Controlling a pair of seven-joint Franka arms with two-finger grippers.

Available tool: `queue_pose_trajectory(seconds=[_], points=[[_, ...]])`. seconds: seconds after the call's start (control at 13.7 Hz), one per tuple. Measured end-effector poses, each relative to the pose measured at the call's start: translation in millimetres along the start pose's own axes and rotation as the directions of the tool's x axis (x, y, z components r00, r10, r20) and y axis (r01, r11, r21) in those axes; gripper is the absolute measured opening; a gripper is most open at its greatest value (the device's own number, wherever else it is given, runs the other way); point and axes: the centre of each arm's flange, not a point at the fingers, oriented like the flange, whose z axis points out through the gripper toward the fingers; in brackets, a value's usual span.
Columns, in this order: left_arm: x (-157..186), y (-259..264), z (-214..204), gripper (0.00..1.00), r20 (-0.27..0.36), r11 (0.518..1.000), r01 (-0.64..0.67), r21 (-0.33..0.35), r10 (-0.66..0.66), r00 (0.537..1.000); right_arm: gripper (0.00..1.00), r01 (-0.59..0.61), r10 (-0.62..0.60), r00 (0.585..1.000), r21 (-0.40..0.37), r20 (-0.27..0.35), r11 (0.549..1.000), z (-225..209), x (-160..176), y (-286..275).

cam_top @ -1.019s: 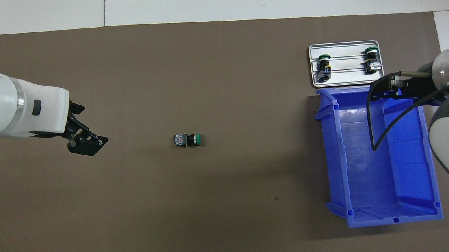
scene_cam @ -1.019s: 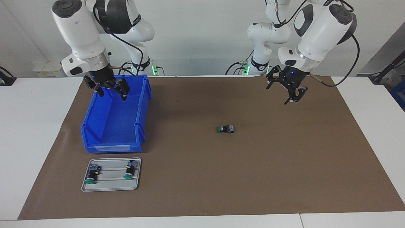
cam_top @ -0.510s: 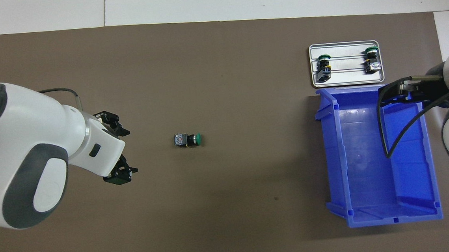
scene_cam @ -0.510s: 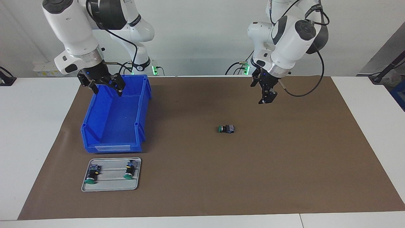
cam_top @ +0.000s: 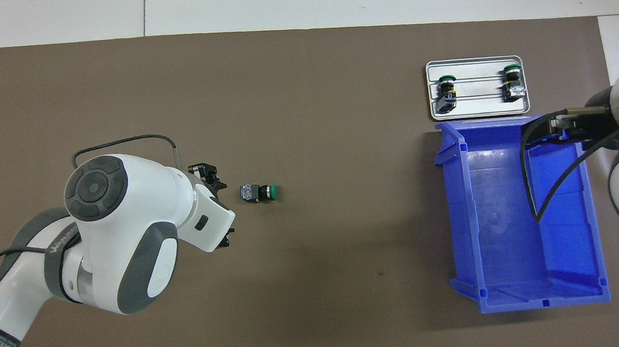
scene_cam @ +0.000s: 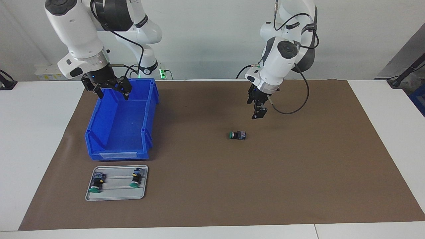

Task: Place and press button with both arms

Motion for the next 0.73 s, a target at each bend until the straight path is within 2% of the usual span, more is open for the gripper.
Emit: queue_pose_trajectory(seconds=[0.29, 0.73], points=[[12, -5, 17, 0.92, -0.016, 0.998, 0.036, 0.042, -0.035, 0.999, 1.00, 0.022, -0.022, 1.000, 0.000, 0.000, 1.000, 0, 0, -1], [45, -3, 67, 0.92, 0.007, 0.996, 0.081, 0.034, -0.081, 0.997, 1.00, 0.021, -0.021, 1.000, 0.000, 0.000, 1.000, 0, 0, -1]])
